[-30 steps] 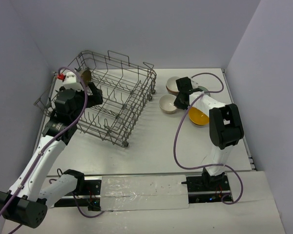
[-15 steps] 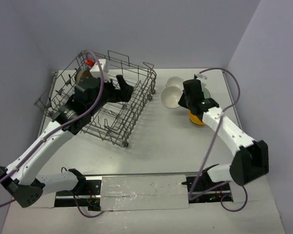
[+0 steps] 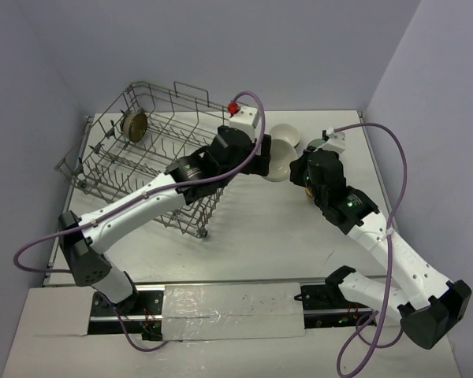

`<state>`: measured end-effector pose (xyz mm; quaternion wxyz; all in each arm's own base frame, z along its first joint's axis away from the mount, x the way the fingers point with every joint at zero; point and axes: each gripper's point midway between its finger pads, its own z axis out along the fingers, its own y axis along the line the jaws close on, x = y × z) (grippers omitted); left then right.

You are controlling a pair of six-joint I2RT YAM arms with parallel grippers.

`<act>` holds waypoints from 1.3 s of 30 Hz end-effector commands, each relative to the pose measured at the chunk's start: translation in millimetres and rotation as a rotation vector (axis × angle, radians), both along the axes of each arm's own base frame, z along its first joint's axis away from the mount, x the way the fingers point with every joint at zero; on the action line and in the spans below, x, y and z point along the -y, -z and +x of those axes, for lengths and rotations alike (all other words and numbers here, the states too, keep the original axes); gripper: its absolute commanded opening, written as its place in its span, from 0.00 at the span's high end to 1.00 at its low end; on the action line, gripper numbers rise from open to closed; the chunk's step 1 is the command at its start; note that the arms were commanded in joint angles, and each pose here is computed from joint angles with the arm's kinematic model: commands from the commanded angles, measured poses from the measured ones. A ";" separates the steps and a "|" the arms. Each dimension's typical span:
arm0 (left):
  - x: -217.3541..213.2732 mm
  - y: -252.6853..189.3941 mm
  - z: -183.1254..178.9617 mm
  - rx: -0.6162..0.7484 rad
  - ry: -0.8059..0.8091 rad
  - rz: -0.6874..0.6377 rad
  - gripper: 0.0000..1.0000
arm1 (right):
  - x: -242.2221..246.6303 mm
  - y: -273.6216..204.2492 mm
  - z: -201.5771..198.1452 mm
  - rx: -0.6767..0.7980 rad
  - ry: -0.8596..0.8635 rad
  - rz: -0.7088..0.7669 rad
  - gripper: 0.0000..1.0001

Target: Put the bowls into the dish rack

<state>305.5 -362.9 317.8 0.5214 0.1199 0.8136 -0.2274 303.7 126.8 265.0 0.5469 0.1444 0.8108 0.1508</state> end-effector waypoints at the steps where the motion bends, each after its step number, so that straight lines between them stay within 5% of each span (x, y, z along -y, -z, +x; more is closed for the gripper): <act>1: 5.0 -14.8 9.1 0.066 -0.066 0.034 0.15 | -1.4 -39.6 5.1 0.132 0.035 0.097 1.00; 11: 15.2 11.6 19.5 0.067 -0.131 0.170 0.53 | -2.5 -40.3 4.7 0.135 0.037 0.094 1.00; 18: 13.3 11.4 23.2 0.087 -0.144 0.187 1.00 | -7.3 -41.9 3.6 0.143 0.017 0.097 1.00; 21: 6.4 2.9 24.7 0.118 -0.163 0.189 1.00 | -11.9 -42.6 2.0 0.146 -0.014 0.093 0.98; 25: -11.6 -14.5 29.4 0.187 -0.216 0.217 1.00 | -23.2 -45.9 -3.5 0.160 -0.097 0.102 0.65; 26: -16.6 -19.0 30.7 0.213 -0.222 0.244 1.00 | -27.2 -44.2 -5.6 0.161 -0.124 0.103 0.45; 29: -44.5 -41.7 40.1 0.291 -0.304 0.296 1.00 | -37.8 -52.4 -12.3 0.198 -0.205 0.122 0.18; 32: -87.4 -69.7 53.0 0.378 -0.408 0.378 1.00 | -41.2 -56.8 -18.7 0.218 -0.250 0.124 0.06; 39: -218.7 -132.4 73.5 0.550 -0.691 0.608 1.00 | -34.2 -53.6 -26.9 0.262 -0.275 0.066 0.00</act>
